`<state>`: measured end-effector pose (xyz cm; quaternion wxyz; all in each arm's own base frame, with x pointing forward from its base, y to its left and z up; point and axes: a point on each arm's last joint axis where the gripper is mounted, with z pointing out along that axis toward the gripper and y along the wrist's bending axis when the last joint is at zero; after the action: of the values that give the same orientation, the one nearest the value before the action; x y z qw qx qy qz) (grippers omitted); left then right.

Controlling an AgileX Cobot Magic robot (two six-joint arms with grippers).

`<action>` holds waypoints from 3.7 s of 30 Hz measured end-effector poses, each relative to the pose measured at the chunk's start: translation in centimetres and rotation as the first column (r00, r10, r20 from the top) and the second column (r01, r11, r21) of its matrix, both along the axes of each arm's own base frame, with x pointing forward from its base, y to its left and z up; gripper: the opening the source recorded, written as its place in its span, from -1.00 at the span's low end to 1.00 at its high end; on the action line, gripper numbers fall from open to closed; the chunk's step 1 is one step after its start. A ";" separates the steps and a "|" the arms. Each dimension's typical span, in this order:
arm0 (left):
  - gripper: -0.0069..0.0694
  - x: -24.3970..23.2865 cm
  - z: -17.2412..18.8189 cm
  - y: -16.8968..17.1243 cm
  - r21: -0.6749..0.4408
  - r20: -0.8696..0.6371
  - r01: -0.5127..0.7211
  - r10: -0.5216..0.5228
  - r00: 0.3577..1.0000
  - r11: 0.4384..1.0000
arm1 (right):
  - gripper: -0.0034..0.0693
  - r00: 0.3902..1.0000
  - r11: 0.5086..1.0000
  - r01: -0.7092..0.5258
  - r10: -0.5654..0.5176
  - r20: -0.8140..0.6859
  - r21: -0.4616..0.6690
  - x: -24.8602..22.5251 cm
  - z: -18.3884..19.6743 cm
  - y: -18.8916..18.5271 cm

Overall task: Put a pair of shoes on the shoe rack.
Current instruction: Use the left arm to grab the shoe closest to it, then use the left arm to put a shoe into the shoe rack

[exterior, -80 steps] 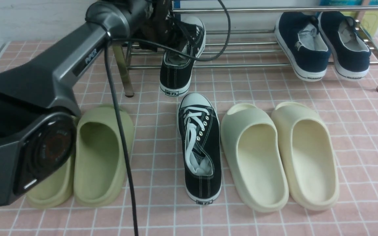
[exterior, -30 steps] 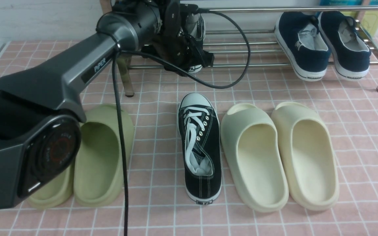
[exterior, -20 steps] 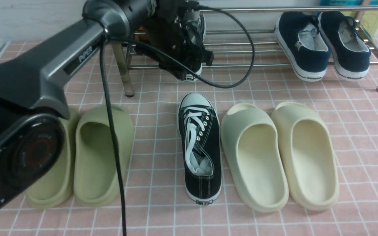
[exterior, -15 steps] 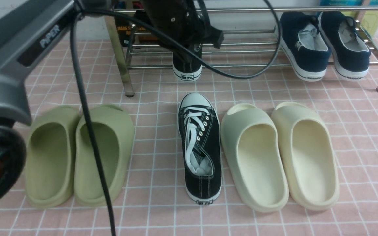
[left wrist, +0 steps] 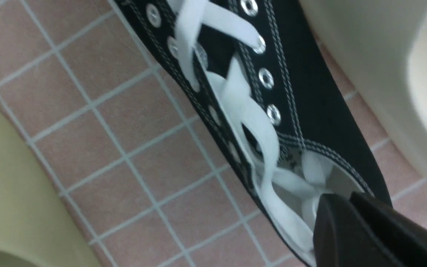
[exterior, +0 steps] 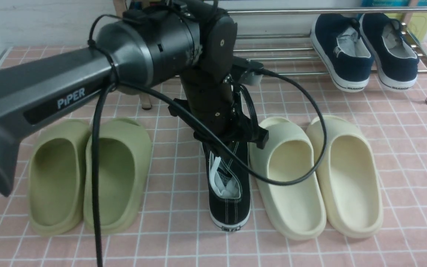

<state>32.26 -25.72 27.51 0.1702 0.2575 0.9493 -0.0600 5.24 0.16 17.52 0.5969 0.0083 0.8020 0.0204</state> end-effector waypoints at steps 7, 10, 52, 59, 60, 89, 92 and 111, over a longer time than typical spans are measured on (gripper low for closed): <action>0.14 0.4 -0.2 -0.1 -0.015 0.028 -0.032 0.033 0.999 0.999 | -0.25 1.000 1.000 0.000 0.000 0.000 0.000 0.0 0.0 0.0; 0.43 0.7 -1.1 -0.2 0.001 0.017 -0.039 0.039 0.999 0.999 | -0.25 1.000 1.000 0.000 0.000 0.000 0.000 0.0 0.0 0.0; -0.75 9.8 3.7 -2.9 -0.315 0.187 -0.227 0.294 0.937 0.922 | -0.25 1.000 1.000 0.000 0.000 0.000 0.000 0.0 0.0 0.0; -0.74 9.6 4.6 -3.1 -0.385 0.171 -0.235 0.319 0.932 0.892 | -0.25 1.000 1.000 0.000 0.000 0.000 0.000 0.0 0.0 0.0; -0.74 9.6 4.7 -3.1 -0.387 0.169 -0.235 0.319 0.933 0.892 | -0.25 1.000 1.000 0.000 0.000 0.000 0.000 0.0 0.0 0.0; -0.73 12.6 4.9 -3.9 -0.488 0.456 -0.107 0.357 0.815 0.866 | -0.25 1.000 1.000 0.000 0.000 0.000 -0.001 0.0 0.0 0.0; -0.73 13.2 4.0 -4.2 -0.480 0.493 -0.081 0.345 0.799 0.873 | -0.25 1.000 1.000 0.000 0.000 0.000 -0.001 0.0 0.0 0.0; -0.68 14.7 0.4 -4.6 -0.444 0.504 -0.109 0.349 0.790 0.889 | -0.25 1.000 1.000 0.000 0.000 0.000 -0.002 0.0 0.0 0.0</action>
<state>46.98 -30.28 27.87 0.5006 0.1043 0.8466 -0.1473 5.24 0.16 17.52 0.5969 0.0076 0.8020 0.0199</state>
